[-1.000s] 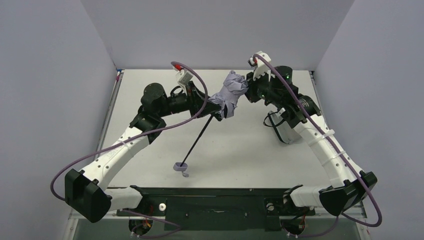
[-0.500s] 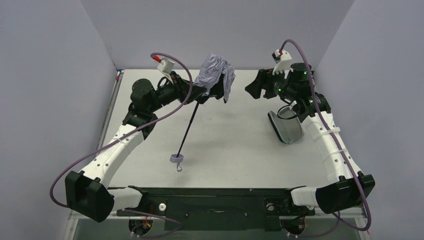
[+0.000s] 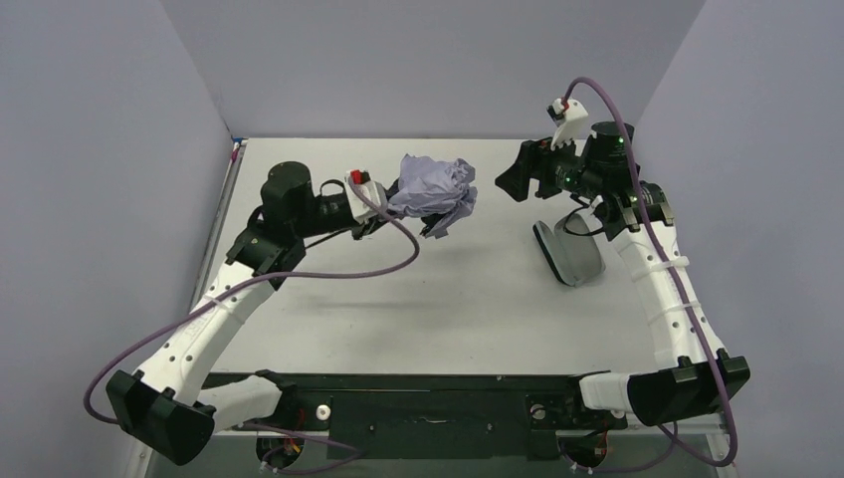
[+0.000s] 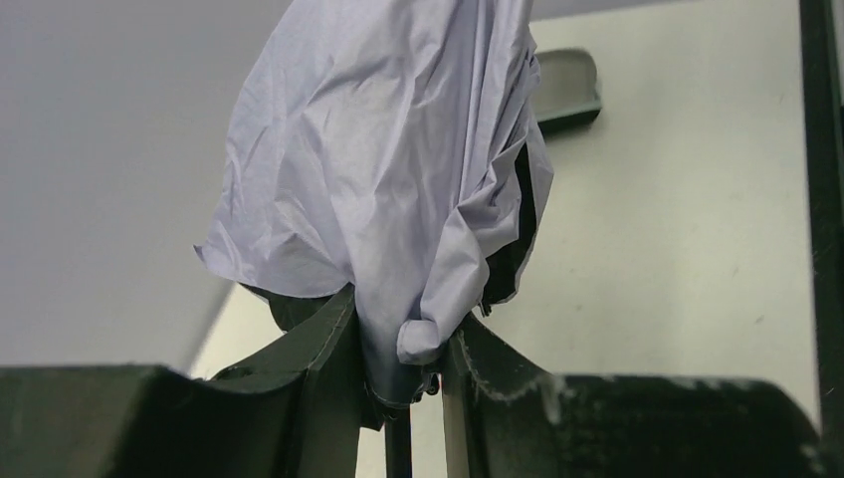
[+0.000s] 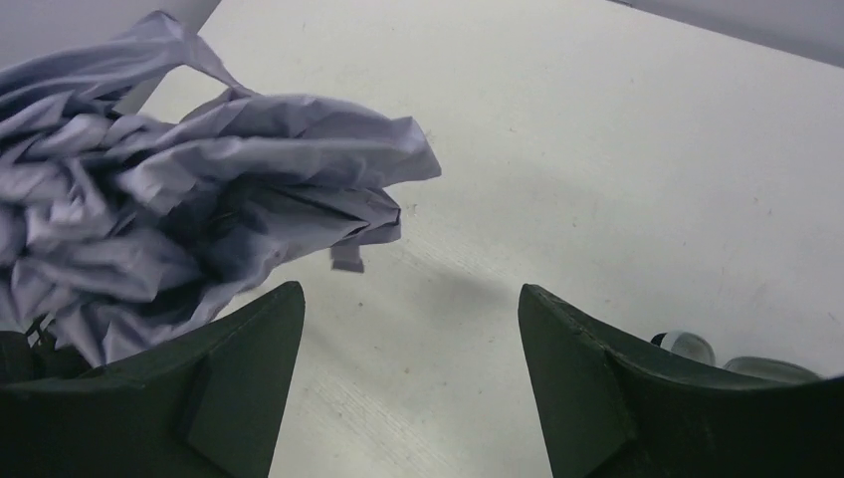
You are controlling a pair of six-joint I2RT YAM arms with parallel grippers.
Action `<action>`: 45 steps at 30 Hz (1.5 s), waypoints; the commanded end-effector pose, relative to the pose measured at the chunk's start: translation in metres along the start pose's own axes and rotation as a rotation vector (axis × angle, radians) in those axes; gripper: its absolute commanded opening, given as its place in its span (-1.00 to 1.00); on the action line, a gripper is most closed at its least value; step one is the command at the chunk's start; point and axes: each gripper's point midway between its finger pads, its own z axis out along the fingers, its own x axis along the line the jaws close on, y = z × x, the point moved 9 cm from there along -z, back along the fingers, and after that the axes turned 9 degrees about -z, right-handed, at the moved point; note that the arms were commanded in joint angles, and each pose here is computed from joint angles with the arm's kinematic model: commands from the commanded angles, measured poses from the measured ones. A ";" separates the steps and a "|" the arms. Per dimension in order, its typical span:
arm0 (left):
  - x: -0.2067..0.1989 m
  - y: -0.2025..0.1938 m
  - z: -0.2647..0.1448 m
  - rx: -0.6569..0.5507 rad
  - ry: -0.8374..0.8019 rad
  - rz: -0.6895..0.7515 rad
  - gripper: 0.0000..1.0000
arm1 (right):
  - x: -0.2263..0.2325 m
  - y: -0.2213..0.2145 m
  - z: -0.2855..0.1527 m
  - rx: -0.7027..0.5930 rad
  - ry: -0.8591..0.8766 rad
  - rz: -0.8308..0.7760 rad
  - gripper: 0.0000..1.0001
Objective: Open the umbrella
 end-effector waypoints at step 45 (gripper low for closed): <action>-0.044 0.021 -0.017 0.025 0.117 0.765 0.32 | 0.110 -0.051 0.034 0.321 0.599 -0.198 -1.00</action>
